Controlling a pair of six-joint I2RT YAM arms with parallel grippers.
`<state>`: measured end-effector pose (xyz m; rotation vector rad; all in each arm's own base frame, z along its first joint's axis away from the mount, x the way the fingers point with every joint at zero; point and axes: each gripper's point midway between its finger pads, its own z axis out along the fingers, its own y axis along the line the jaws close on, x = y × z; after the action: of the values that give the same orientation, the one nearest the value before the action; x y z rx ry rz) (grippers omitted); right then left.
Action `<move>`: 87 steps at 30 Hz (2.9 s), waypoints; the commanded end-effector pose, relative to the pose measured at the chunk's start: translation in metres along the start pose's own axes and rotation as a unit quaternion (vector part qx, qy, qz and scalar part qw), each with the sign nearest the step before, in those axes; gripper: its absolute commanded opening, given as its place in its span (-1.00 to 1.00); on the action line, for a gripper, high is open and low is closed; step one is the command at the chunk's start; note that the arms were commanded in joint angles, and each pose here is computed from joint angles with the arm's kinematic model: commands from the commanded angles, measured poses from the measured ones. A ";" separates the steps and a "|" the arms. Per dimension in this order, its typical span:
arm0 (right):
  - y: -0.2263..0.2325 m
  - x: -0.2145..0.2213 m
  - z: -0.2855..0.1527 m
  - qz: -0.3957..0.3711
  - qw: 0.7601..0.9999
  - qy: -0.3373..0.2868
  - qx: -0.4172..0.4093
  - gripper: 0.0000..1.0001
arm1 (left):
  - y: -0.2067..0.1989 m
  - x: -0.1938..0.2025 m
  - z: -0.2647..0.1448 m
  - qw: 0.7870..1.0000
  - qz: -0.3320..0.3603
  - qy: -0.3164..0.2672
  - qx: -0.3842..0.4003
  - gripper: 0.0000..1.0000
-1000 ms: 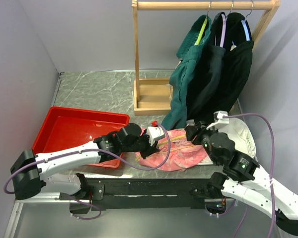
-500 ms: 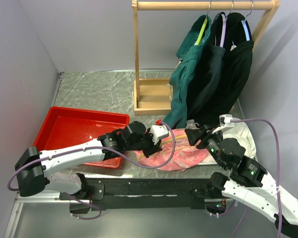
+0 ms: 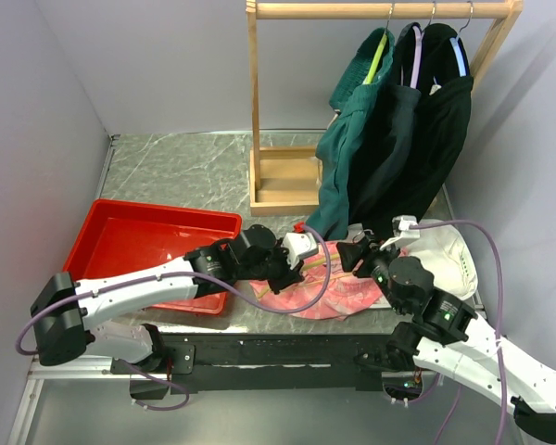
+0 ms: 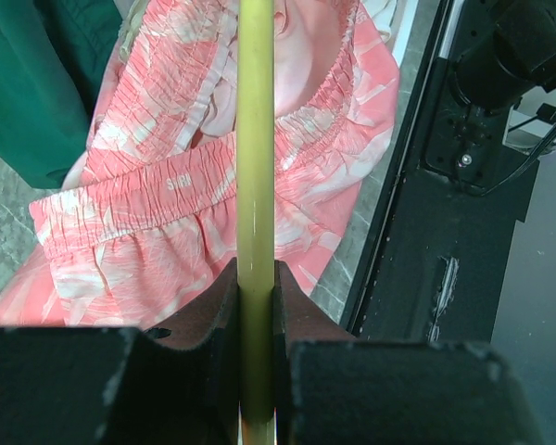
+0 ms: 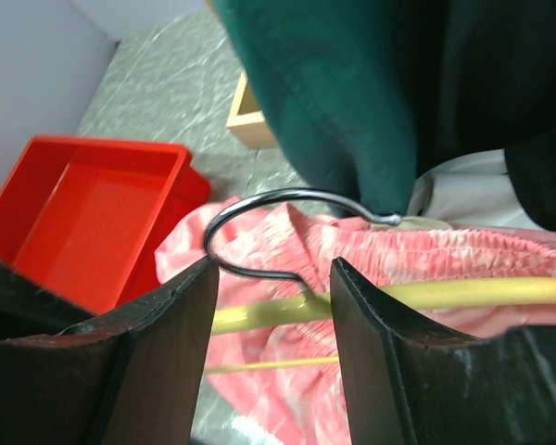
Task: Place the shorts on the hanger
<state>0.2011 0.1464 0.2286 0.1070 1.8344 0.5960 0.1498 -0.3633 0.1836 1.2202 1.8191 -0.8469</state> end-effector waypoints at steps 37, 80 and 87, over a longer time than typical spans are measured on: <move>-0.031 0.005 0.013 0.000 0.996 -0.080 0.042 -1.00 | 0.069 -0.092 -0.080 0.884 -0.337 -0.177 -0.270 0.48; -0.030 0.001 0.009 0.004 0.996 -0.083 0.038 -1.00 | 0.159 0.054 0.084 0.774 -0.502 0.167 -0.349 0.03; -0.029 -0.004 0.007 0.004 0.996 -0.086 0.039 -1.00 | 0.144 0.050 0.061 0.783 -0.510 0.143 -0.328 -0.42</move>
<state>0.2169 0.1209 0.2224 0.1504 1.6639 0.4704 0.2887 -0.3427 0.0498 -0.1705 2.8126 -0.2743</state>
